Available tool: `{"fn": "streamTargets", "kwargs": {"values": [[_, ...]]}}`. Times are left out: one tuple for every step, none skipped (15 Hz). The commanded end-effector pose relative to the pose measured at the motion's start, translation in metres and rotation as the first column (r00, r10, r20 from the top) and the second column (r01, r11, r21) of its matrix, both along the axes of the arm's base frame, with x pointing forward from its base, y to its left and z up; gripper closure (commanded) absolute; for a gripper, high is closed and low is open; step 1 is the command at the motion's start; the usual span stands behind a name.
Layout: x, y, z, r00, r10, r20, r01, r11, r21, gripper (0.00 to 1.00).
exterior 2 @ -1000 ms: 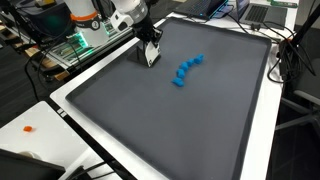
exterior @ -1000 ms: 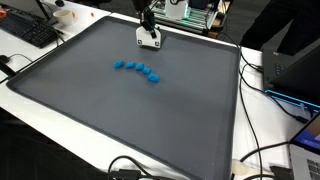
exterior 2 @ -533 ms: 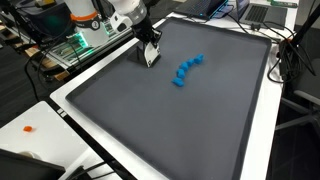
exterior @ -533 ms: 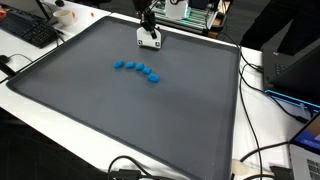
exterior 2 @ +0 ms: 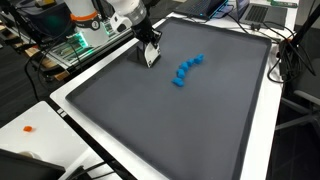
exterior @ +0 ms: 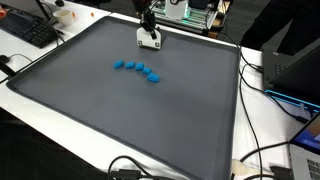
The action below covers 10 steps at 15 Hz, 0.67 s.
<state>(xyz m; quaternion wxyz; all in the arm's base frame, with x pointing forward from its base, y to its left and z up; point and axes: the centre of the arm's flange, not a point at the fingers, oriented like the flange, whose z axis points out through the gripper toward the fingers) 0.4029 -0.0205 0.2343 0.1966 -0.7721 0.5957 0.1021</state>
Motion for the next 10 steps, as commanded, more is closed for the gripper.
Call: {"fn": "streamTargets", "kwargs": {"values": [[-0.005, -0.002, -0.011, 1.000, -0.007, -0.015, 0.007, 1.000, -0.005, 0.99], [-0.005, -0.002, -0.010, 1.000, -0.007, -0.017, 0.006, 1.000, -0.004, 0.81], [-0.006, -0.003, -0.009, 1.000, -0.005, -0.017, 0.005, 1.000, -0.005, 0.69], [-0.007, -0.003, -0.008, 1.000, -0.004, -0.018, 0.004, 1.000, -0.002, 0.63], [-0.007, -0.003, -0.008, 1.000, -0.004, -0.020, 0.004, 1.000, -0.005, 0.55], [-0.008, -0.003, -0.004, 1.000, 0.000, -0.021, 0.000, 1.000, -0.012, 0.48], [-0.008, -0.003, -0.001, 1.000, 0.004, -0.021, -0.004, 1.000, -0.018, 0.41], [-0.009, -0.002, 0.004, 1.000, 0.011, -0.021, -0.012, 1.000, -0.026, 0.32], [-0.009, -0.002, 0.010, 1.000, 0.020, -0.016, -0.020, 0.999, -0.032, 0.26], [-0.008, -0.001, 0.014, 1.000, 0.027, -0.011, -0.027, 0.999, -0.041, 0.17]]}}
